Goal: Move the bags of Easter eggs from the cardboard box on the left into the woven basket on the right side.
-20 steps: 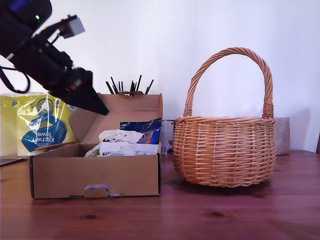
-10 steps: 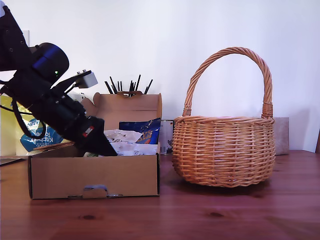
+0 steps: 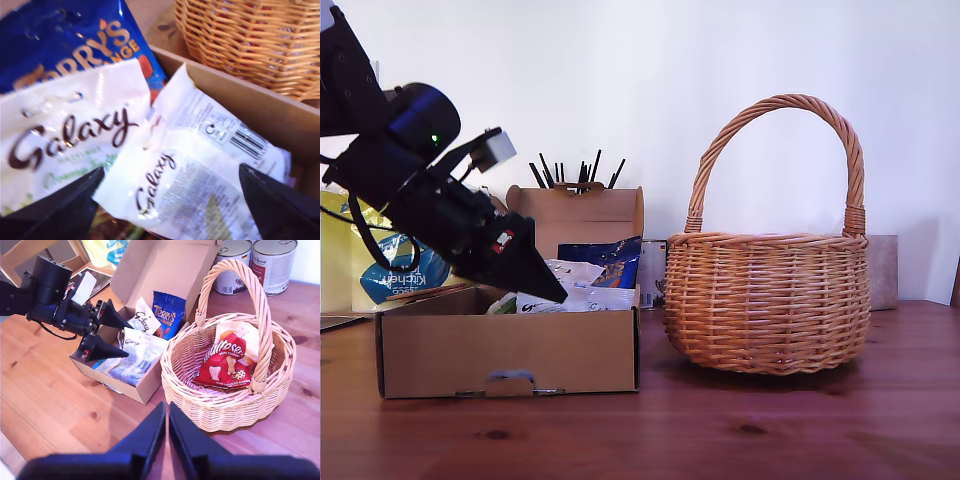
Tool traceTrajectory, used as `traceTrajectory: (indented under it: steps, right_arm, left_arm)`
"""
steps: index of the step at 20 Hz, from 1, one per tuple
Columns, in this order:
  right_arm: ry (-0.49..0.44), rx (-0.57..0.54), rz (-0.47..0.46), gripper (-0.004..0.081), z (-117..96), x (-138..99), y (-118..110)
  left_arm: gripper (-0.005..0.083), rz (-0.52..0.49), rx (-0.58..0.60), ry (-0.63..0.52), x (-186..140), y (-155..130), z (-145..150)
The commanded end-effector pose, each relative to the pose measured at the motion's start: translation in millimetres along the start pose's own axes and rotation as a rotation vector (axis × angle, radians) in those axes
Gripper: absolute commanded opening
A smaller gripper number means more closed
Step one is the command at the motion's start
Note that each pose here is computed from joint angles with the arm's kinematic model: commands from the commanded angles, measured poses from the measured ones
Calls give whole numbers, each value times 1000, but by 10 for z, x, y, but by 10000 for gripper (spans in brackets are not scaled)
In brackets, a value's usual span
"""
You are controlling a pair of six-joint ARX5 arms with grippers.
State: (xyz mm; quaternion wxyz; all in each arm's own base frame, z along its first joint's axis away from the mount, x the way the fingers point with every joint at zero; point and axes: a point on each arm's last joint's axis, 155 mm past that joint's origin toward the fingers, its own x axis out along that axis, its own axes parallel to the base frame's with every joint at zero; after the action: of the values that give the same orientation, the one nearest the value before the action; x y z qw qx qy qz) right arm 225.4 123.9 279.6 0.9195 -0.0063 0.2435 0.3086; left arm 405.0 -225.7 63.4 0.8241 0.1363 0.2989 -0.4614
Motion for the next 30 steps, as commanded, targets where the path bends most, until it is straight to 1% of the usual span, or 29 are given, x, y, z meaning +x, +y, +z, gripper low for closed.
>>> traceTrajectory:
  steps: [1, 4, 7, 9, 12, 15, 18, 19, 21, 22, 24, 25, 27, 30]
  right_arm:
    - [-19, -19, 12, -12, 56, -26, 49]
    - [-18, -26, 25, -12, 54, -21, 85]
    - [-16, -31, 36, -12, 51, -17, 116]
    - [-16, -32, 38, -12, 52, -16, 121]
    - [-16, -32, 38, -12, 52, -16, 122]
    - [-16, -32, 38, -12, 52, -16, 122]
    - [-16, -32, 38, -12, 52, -16, 122]
    - [-16, -32, 39, -12, 52, -15, 124]
    - [-16, -34, 41, -12, 51, -14, 132]
    - [-16, -34, 41, -12, 51, -14, 132]
    - [-16, -34, 41, -12, 51, -14, 131]
    - [-16, -34, 41, -12, 51, -14, 132]
    - [-15, -34, 42, -12, 50, -14, 133]
    - [-14, -36, 46, -12, 49, -12, 145]
  left_arm:
    - [782, -58, -59, 61, 151, -104, -276]
    - [782, -172, -95, 63, 155, -358, -296]
    - [782, -269, -136, 56, 144, -590, -256]
    - [782, -300, -136, 50, 146, -671, -226]
    - [781, -313, -139, 47, 158, -723, -204]
    - [780, -392, -169, 0, 112, -847, -88]
    - [775, -434, -199, 2, 84, -931, -82]
    - [760, -441, -207, 13, 89, -963, -97]
    - [679, -424, -206, 44, 123, -985, -148]
    - [607, -421, -198, 51, 141, -1008, -153]
    - [403, -412, -157, 51, 182, -1039, -144]
    - [339, -389, -140, 53, 215, -1022, -139]
    - [325, -338, -115, 69, 272, -972, -157]
    - [323, -283, -113, 120, 363, -901, -299]
